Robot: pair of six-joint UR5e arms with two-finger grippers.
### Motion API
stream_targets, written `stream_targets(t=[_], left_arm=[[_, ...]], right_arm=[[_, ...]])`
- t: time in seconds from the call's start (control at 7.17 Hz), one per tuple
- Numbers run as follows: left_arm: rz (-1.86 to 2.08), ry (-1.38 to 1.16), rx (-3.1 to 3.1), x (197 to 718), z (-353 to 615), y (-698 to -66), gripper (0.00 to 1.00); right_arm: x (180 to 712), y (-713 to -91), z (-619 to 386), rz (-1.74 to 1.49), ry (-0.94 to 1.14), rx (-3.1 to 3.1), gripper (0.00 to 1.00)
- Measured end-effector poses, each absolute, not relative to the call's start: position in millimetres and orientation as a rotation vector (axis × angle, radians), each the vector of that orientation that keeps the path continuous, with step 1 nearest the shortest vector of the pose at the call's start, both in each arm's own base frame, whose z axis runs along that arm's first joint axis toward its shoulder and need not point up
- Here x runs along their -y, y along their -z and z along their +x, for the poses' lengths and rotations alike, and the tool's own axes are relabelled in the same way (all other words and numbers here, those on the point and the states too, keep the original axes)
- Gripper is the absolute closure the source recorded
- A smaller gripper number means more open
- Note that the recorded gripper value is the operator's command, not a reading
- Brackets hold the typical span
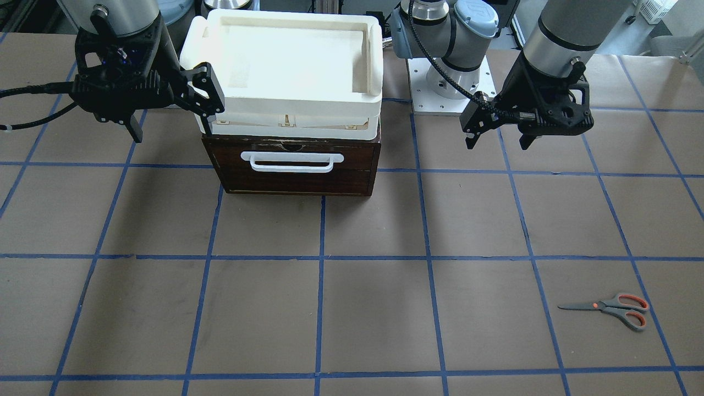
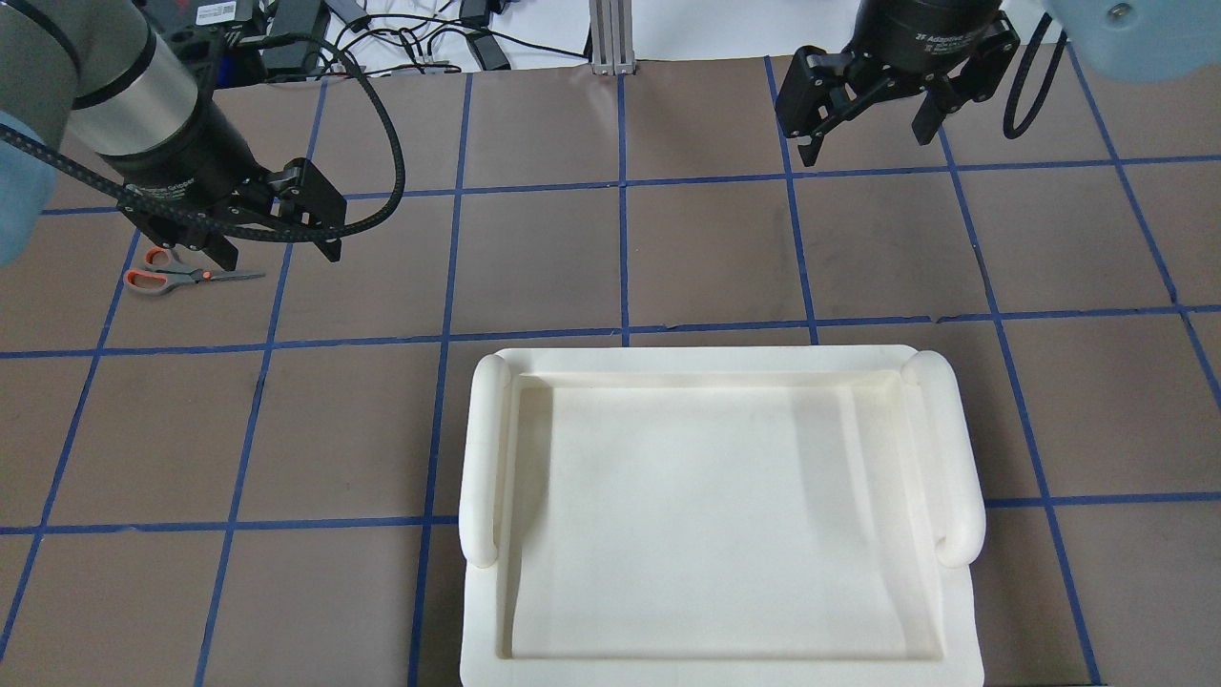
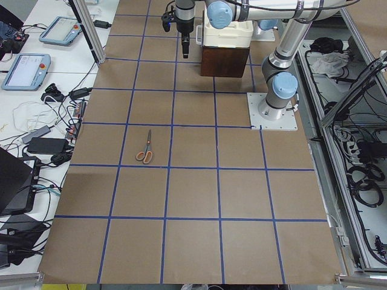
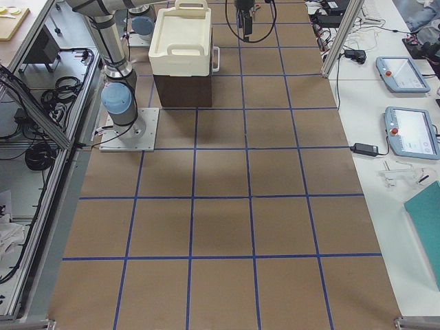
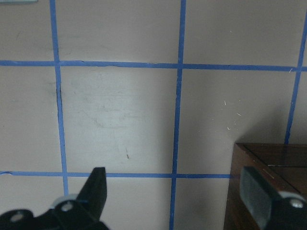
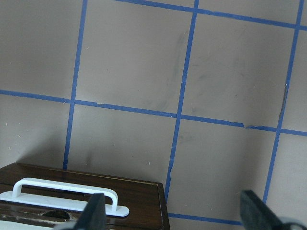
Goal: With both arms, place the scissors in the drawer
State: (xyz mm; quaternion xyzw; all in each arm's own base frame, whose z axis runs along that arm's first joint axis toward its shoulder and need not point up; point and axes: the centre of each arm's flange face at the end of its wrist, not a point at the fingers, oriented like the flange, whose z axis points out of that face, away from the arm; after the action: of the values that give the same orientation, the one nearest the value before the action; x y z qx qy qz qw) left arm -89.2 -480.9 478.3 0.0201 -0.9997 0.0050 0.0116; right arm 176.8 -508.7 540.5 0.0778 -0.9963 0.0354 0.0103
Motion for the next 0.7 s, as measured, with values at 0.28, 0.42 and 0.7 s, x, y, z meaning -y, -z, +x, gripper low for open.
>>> stream_targets(t=[0.28,0.42,0.7], left_arm=[[0.064,-0.017,3.118,481.0,-88.9,-478.4,0.00],[0.065,-0.019,3.117,481.2,-88.7,-478.5,0.00],[0.066,-0.019,3.115,481.9,-88.4,-477.9,0.00]], right_arm=[[509.8,-540.8,176.8,0.242,-0.121,3.110,0.00],[510.1,-540.9,176.9,0.247,-0.124,3.110,0.00],[512.6,-536.9,178.1,0.302,-0.114,3.107,0.00]])
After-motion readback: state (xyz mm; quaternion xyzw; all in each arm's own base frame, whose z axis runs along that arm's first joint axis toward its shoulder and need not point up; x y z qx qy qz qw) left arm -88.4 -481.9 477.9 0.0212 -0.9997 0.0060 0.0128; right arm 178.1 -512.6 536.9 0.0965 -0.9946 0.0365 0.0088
